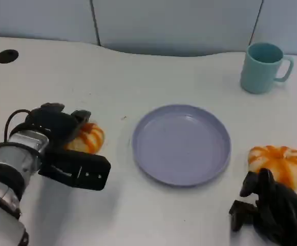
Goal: Grasp the bread from the table and place it into the plate.
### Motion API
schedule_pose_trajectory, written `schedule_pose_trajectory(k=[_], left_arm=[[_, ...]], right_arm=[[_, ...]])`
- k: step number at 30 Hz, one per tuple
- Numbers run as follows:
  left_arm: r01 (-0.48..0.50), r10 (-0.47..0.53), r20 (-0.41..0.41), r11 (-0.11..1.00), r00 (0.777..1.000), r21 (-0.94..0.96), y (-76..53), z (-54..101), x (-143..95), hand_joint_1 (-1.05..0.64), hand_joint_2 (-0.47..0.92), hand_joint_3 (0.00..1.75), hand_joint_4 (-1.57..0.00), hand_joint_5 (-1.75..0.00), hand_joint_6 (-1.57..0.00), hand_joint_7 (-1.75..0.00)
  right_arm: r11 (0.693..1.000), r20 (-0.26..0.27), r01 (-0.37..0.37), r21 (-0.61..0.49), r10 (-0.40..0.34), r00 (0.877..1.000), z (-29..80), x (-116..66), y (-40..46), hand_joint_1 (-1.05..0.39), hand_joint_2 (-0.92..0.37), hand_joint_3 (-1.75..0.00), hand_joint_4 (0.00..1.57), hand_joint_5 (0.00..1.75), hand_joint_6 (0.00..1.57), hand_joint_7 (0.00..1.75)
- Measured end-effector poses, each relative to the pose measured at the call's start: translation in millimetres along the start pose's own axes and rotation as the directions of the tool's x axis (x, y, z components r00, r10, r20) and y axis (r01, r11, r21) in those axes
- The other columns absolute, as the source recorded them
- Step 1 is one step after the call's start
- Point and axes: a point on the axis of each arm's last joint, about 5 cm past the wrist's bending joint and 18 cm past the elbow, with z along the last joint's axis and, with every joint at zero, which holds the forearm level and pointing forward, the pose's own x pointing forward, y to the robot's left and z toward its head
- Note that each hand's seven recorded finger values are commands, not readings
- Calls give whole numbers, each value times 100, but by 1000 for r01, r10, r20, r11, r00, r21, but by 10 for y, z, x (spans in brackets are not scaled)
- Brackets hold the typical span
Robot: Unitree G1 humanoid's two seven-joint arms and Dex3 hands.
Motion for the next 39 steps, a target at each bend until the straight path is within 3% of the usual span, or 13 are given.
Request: schedule_pose_trajectory(k=[8, 39], left_arm=[[88, -88, -15, 996, 996, -16, -6, 55, 25, -75, 79, 0, 0, 0, -4, -1], [88, -88, -8, 996, 996, -22, 4, 83, 35, -75, 79, 0, 0, 0, -4, 0]], right_arm=[[1000, -3, 10, 2, -10, 1000, -4, -32, -1, -45, -92, -48, 126, 130, 118, 120], [1000, -2, 12, 3, -12, 1000, -6, -38, -2, -45, -92, -48, 127, 129, 119, 118]])
